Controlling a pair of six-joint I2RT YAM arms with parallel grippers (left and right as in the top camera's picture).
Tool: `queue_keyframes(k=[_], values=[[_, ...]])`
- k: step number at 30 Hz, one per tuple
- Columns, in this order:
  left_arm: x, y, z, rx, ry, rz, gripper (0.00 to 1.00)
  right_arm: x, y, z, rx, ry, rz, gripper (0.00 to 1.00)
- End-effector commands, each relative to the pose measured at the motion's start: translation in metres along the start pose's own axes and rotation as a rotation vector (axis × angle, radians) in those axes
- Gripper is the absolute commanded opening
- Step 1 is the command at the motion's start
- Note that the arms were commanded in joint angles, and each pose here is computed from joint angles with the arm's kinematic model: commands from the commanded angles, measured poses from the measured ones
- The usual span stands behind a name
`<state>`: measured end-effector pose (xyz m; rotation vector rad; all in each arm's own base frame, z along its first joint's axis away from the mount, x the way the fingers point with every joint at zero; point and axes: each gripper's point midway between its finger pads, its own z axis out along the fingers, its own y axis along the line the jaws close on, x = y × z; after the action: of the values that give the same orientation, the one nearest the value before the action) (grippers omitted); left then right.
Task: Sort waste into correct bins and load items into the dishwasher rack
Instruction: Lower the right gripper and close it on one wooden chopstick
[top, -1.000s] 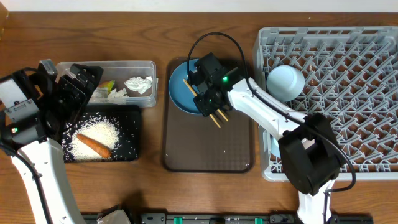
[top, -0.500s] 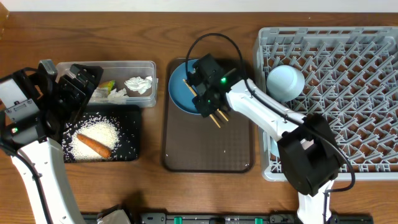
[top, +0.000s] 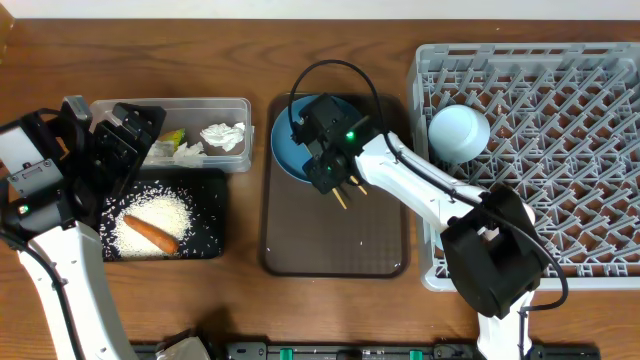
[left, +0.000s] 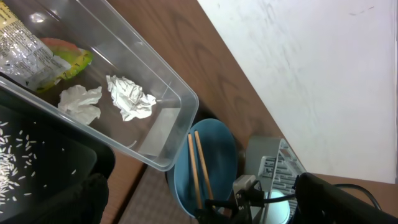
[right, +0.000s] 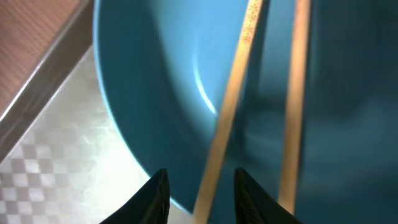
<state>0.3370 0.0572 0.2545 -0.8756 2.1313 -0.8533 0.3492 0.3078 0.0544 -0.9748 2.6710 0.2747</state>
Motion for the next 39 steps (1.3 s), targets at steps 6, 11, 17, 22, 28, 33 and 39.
queue_keyframes(k=[6, 11, 17, 22, 28, 33, 39], values=[[-0.0043, -0.0083, -0.0076, 0.013, -0.023, 0.01, 0.98, 0.0026, -0.0016, 0.0048, 0.025, 0.012, -0.017, 0.33], [-0.0043, -0.0083, -0.0076, 0.013, -0.023, 0.01, 0.98, 0.0026, -0.0015, 0.0048, 0.025, 0.012, -0.017, 0.31], [-0.0043, -0.0083, -0.0076, 0.013, -0.023, 0.01, 0.98, 0.0031, -0.0012, 0.0049, 0.024, 0.014, -0.017, 0.33], [-0.0043, -0.0083, -0.0076, 0.013, -0.023, 0.01, 0.98, 0.0031, -0.0002, 0.0049, 0.023, 0.014, -0.008, 0.36], [-0.0043, -0.0083, -0.0076, 0.013, -0.023, 0.01, 0.98, 0.0033, -0.0004, 0.0049, 0.024, 0.015, -0.007, 0.35], [-0.0043, -0.0083, -0.0076, 0.013, -0.023, 0.01, 0.98, 0.0064, -0.0008, 0.009, 0.024, 0.026, -0.007, 0.35], [-0.0043, -0.0083, -0.0076, 0.013, -0.023, 0.01, 0.98, 0.007, -0.0009, 0.0098, 0.024, 0.028, -0.006, 0.37]])
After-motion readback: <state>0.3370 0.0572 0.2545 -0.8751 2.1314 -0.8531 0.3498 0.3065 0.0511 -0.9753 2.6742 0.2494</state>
